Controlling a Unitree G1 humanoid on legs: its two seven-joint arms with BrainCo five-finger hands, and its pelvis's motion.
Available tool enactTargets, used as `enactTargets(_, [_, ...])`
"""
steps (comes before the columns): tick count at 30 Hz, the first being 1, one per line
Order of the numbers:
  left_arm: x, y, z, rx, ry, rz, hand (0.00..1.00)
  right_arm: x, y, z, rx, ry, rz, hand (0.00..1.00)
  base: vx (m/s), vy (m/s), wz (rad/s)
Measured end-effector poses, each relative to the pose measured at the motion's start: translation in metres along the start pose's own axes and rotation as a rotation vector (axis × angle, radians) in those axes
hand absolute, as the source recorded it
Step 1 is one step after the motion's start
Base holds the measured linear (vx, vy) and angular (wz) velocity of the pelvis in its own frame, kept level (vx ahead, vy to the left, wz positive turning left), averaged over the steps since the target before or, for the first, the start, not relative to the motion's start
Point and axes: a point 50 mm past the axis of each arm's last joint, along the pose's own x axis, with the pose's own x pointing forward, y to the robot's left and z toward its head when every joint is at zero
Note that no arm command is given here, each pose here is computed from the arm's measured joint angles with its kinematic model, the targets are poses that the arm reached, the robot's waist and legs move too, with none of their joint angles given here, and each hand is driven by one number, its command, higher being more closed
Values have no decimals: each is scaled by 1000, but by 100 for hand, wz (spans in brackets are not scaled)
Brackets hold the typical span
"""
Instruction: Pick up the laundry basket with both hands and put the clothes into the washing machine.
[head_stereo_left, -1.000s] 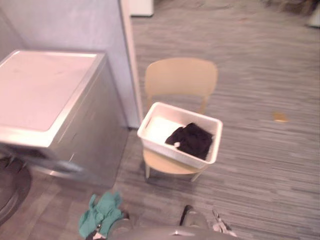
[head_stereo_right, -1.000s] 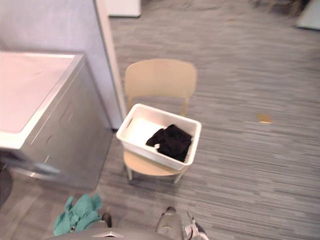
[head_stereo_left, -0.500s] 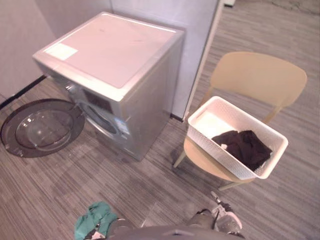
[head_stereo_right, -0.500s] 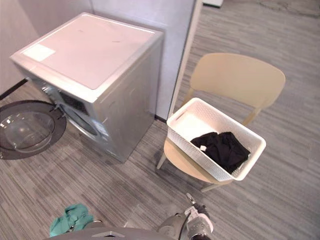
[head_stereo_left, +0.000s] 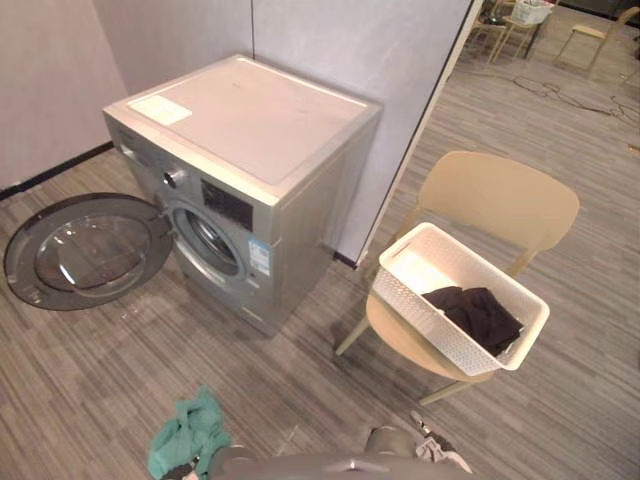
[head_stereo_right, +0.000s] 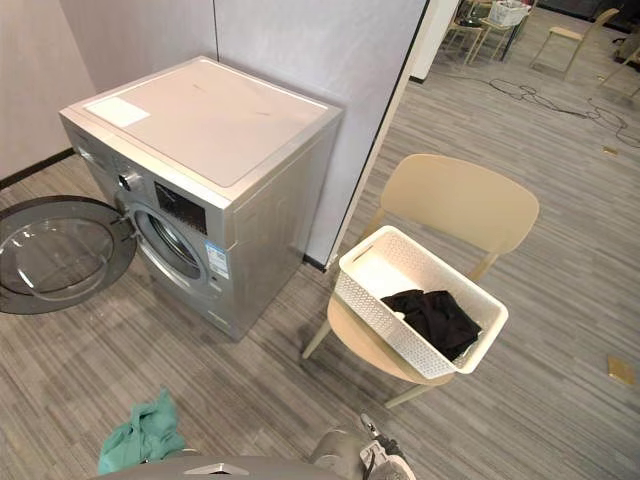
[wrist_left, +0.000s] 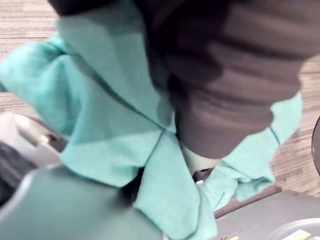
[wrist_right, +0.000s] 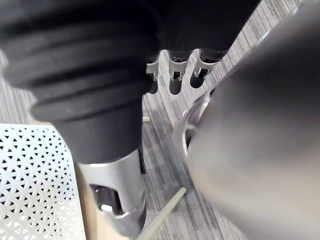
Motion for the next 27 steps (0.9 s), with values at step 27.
enactTargets(27, [-8, -53, 34, 141, -173, -140, 100, -6, -13, -14, -219, 27, -2, 0, 131, 71, -25])
